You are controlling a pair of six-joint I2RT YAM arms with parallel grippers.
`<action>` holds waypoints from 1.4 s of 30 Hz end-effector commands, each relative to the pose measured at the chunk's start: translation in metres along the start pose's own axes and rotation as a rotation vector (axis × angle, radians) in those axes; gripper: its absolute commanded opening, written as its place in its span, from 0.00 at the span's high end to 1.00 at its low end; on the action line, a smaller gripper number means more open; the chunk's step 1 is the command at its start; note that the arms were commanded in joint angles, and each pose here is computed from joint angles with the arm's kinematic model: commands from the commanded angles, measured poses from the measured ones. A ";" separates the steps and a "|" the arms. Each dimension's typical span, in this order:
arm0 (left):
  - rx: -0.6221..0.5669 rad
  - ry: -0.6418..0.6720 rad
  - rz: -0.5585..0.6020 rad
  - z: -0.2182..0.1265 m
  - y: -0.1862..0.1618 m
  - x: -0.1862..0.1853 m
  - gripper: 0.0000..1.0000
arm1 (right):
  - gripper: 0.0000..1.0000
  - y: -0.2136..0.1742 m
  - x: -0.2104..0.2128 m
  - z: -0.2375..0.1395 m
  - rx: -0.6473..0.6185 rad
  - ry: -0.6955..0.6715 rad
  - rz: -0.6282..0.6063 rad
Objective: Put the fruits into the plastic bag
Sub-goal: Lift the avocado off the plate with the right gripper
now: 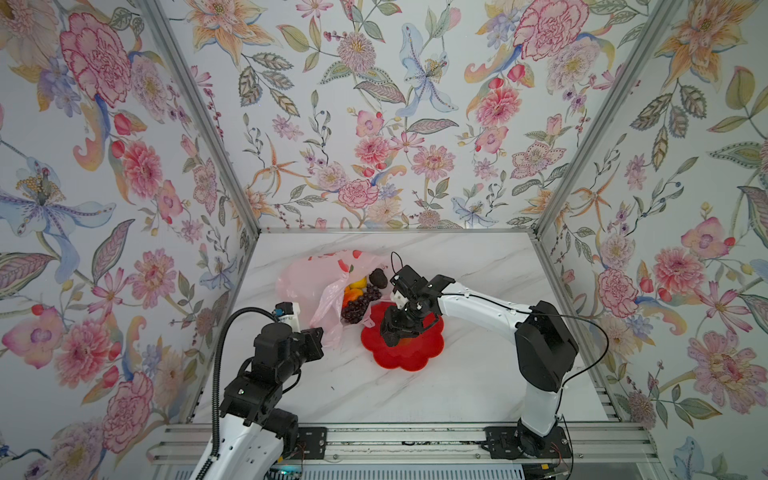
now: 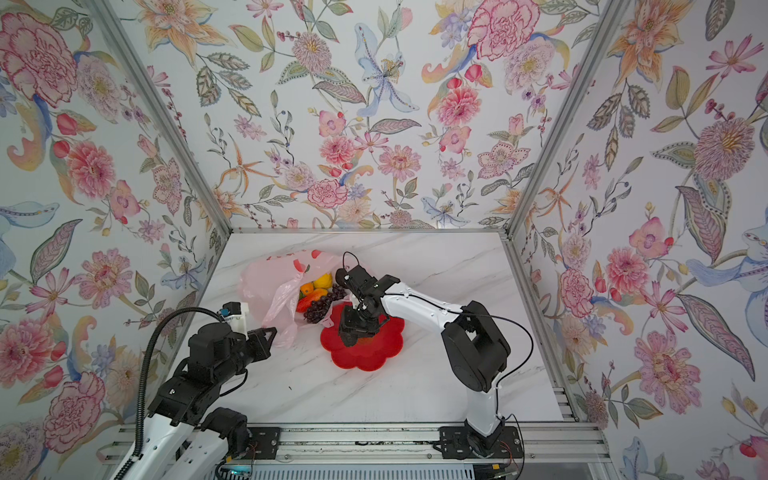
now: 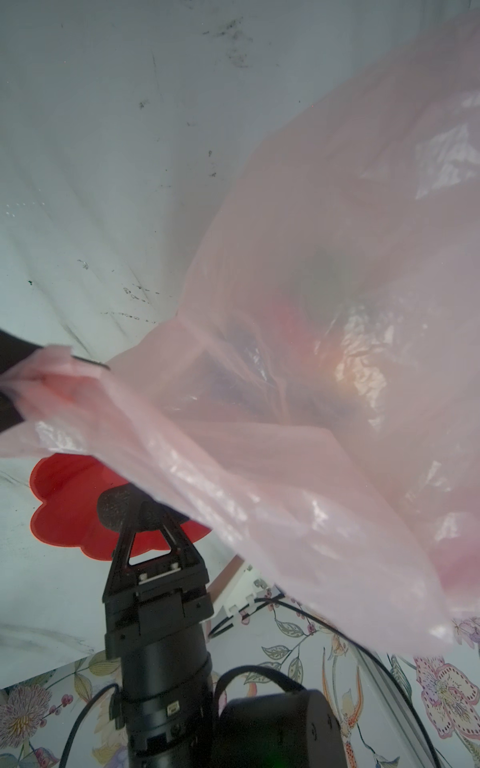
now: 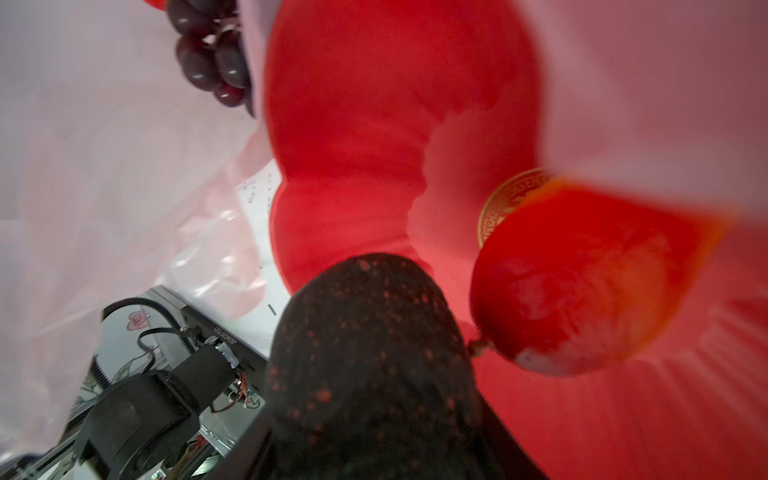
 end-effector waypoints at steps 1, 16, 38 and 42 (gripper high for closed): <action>0.005 0.010 0.018 0.003 -0.002 0.004 1.00 | 0.35 0.000 -0.012 0.011 0.014 -0.051 0.020; 0.019 0.010 0.020 0.005 -0.003 0.004 1.00 | 0.01 0.000 -0.010 0.032 0.052 -0.118 -0.027; 0.020 -0.003 0.022 0.005 -0.003 0.003 1.00 | 0.53 -0.003 0.003 -0.003 -0.036 -0.138 -0.063; 0.017 -0.004 0.020 0.005 -0.002 0.003 1.00 | 0.53 -0.006 0.010 -0.029 -0.071 -0.080 -0.045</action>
Point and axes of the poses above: each gripper's point midway between its finger pads, its own z axis out along the fingers, its own x axis along the line the jaws close on, y = z × x, the point moved 6 cm from there along -z, back along the fingers, and after that the axes turned 5 degrees about -z, right-handed, at the moved point
